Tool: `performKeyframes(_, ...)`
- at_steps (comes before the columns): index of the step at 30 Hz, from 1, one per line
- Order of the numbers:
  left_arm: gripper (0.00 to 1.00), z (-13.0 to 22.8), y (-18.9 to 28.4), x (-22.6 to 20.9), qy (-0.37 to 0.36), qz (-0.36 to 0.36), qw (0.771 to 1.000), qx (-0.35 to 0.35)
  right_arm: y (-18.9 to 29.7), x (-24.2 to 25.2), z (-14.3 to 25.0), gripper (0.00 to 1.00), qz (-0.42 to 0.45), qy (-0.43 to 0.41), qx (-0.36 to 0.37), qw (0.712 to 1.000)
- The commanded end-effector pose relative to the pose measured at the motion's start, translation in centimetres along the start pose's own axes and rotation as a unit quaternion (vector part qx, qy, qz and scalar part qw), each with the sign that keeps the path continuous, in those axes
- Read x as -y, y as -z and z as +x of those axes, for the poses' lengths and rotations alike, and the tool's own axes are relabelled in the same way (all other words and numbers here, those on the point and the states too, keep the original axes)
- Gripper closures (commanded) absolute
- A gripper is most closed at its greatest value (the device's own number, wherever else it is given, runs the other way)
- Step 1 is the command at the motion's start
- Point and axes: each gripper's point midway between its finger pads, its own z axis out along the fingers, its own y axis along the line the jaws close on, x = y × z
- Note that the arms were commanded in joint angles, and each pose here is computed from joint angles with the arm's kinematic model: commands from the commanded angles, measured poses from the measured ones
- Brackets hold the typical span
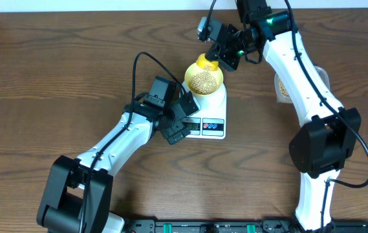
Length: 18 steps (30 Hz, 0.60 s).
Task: Scoop item into bowl and weigh 50g on scale
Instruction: 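Lift the empty scoop away from the bowl with the right gripper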
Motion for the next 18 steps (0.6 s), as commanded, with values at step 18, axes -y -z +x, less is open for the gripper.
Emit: performKeyframes(18,0.02,0.5,-0.4,0.1,0.003,0.002,1.0,-0.011,3.1,-0.3,-5.0,0.98,0.041,0.168,0.041,0.984)
